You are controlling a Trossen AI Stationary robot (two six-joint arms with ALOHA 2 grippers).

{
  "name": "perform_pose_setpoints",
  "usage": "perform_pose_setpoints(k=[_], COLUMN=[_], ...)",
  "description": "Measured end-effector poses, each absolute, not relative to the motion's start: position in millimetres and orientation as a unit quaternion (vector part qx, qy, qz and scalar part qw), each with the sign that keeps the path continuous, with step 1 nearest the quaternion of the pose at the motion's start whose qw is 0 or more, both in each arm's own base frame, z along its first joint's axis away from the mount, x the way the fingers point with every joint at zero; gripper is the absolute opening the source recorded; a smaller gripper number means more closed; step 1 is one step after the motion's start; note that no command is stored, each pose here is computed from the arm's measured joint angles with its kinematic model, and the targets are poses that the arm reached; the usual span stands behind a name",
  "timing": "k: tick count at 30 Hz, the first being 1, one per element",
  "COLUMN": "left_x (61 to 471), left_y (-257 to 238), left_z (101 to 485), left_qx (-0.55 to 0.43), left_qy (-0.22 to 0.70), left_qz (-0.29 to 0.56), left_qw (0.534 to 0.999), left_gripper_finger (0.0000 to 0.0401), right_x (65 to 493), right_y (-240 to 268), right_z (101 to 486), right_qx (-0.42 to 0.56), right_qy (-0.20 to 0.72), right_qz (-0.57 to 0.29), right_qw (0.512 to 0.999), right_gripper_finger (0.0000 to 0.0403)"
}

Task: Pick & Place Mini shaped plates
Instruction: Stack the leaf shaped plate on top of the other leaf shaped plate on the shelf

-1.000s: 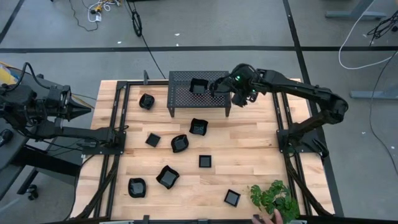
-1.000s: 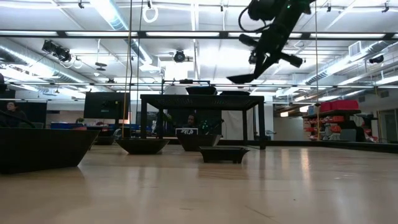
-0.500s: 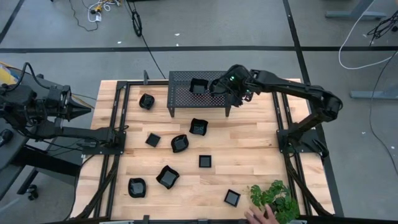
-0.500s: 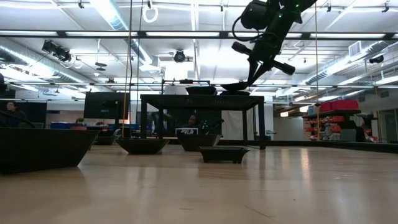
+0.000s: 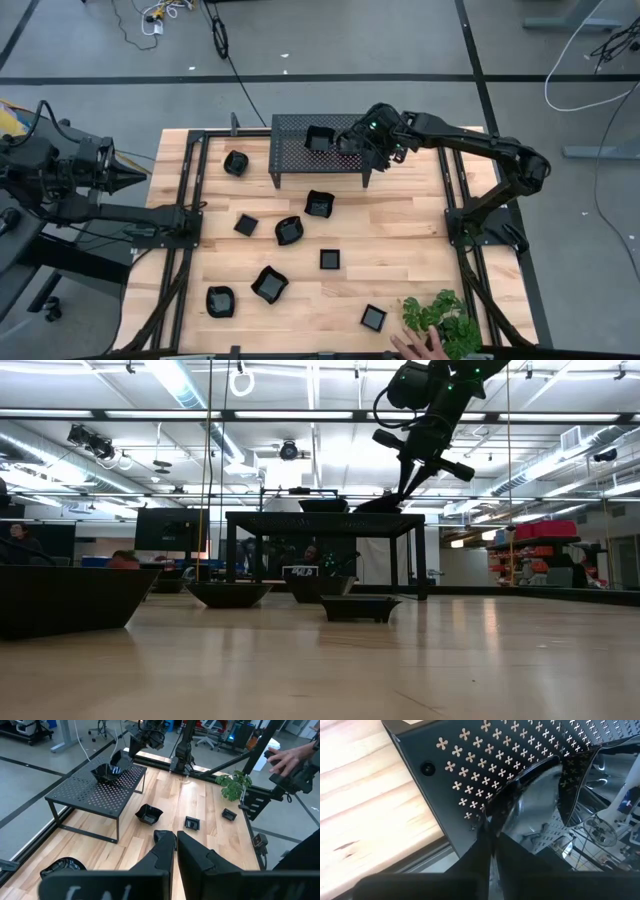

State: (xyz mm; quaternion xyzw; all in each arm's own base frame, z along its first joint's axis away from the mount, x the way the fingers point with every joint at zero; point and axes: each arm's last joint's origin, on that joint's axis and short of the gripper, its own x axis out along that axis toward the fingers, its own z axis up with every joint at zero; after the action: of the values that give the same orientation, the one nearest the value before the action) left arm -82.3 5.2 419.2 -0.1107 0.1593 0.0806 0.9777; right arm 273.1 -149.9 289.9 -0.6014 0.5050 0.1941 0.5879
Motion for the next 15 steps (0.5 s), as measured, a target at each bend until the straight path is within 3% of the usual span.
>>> perform_pose_setpoints(k=[15], left_x=[-82.3], left_y=[5.2], left_z=[419.2], left_qx=[-0.111], left_qy=[0.159], left_qz=[0.081], left_qw=[0.978], left_gripper_finger=[0.0025], right_x=[274.6], right_y=[-150.9], right_z=[291.2], right_qx=[-0.589], right_qy=[0.506], right_qz=[0.171], right_qw=[0.607], right_gripper_finger=[0.0082])
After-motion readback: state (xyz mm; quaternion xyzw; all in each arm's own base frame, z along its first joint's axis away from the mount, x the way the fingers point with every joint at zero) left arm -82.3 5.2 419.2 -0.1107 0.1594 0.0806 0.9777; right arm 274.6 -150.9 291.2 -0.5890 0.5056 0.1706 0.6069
